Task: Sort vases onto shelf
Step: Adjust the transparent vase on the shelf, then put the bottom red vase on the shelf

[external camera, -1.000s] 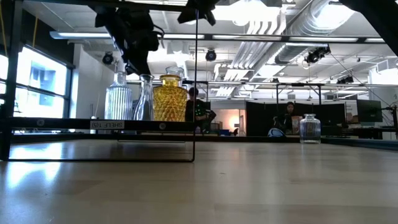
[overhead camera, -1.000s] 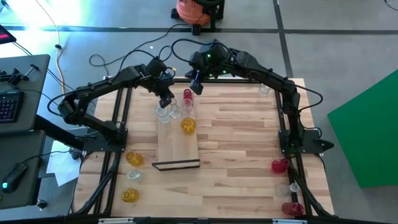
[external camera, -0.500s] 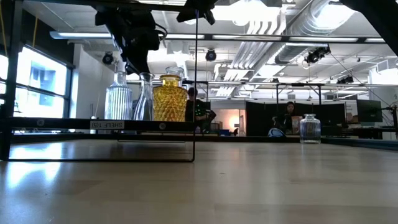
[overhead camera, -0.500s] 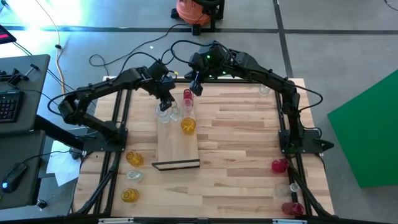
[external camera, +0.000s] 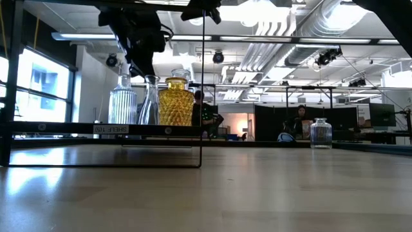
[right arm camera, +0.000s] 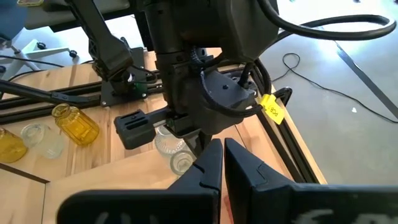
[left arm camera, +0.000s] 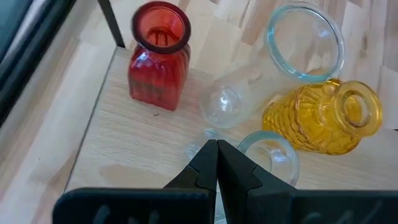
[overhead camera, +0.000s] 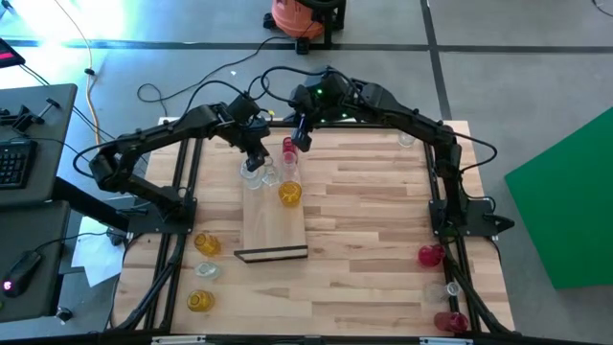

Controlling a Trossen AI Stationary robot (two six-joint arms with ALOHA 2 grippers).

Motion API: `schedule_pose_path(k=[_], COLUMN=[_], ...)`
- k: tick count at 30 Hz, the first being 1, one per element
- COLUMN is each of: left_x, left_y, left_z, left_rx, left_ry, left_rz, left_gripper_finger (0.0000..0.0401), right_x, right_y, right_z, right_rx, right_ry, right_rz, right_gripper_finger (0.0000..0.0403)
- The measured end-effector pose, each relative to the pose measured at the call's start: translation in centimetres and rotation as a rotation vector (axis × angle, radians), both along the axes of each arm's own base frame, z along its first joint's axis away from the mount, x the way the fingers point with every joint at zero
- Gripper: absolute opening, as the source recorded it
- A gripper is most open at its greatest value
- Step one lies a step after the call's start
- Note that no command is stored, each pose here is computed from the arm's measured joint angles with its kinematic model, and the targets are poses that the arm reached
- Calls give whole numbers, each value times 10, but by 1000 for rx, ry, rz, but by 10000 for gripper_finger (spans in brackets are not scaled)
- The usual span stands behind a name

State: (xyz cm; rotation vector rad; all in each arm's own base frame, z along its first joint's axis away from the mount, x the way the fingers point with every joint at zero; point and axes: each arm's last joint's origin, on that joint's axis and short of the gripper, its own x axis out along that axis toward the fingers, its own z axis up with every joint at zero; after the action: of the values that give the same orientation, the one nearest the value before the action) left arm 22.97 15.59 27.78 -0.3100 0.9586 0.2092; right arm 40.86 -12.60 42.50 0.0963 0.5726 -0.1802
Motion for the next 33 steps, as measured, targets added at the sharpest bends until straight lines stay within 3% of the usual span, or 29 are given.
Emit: schedule_pose_path(k=[8,17,24,33], left_x=[-14,-63,-105,-136], left_y=[1,-28,-65,-90], left_z=[23,89,129,143], left_rx=[152,264,245,204], left_ry=[-55,-273,-492,-628], left_rz=[80,163,200,274], left_gripper_finger=[0,0,0,0], right_x=[1,0,4,0], right_y=[3,15,54,128], right_z=[0,-6,-11,-21], right_rx=[0,36,110,215], right_ry=[6,68,133,291], right_rz=[1,14,91,169], right_gripper_finger=[0,0,0,0])
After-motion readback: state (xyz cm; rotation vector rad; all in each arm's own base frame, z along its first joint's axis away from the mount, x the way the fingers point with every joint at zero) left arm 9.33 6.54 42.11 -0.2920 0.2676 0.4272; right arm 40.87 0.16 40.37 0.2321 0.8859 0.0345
